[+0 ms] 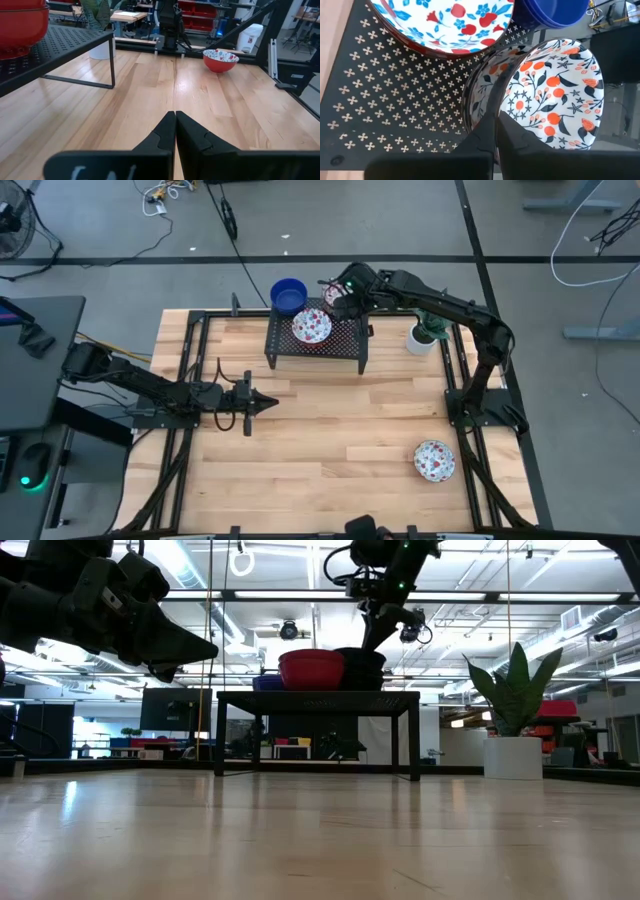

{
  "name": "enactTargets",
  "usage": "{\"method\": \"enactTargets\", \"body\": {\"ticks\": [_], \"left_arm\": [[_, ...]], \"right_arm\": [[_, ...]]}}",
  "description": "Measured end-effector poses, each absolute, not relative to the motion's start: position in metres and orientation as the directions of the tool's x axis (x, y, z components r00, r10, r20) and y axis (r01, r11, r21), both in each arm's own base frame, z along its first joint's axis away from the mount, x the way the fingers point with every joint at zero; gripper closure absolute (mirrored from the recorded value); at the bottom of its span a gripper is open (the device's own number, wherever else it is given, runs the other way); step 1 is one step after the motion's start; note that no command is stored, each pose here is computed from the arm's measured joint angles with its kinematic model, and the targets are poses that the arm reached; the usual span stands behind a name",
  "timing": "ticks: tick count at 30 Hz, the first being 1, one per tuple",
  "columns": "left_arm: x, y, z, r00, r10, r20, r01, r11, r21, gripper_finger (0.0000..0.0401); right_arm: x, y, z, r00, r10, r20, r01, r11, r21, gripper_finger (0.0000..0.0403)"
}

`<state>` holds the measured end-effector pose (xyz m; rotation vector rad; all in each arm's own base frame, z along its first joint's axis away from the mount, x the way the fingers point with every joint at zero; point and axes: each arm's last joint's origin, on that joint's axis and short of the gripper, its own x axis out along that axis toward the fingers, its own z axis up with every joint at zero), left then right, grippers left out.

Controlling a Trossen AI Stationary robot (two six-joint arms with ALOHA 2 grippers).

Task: Pick & Place Mini bowls
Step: Stack the orange bowl on top of the other orange bowls on the shelf

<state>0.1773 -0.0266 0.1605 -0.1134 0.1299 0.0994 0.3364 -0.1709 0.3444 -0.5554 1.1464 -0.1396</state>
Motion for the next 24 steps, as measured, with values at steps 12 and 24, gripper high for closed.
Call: {"method": "enactTargets", "body": {"ticks": [12, 24], "left_arm": [[0.1773, -0.0266, 0.1604, 0.986, 0.091, -0.136, -0.106, 0.989, -0.105, 0.0387], [0.1772, -0.0266, 0.1600, 0.986, 0.091, -0.139, -0.106, 0.989, -0.104, 0.0387]], "right_arm": [[0.3403, -0.1754, 0.3349, 0.394, -0.371, -0.841, -0.189, 0.862, -0.470, 0.0397], [0.3403, -0.1754, 0.3347, 0.393, -0.371, -0.841, -0.185, 0.864, -0.468, 0.0396]]}}
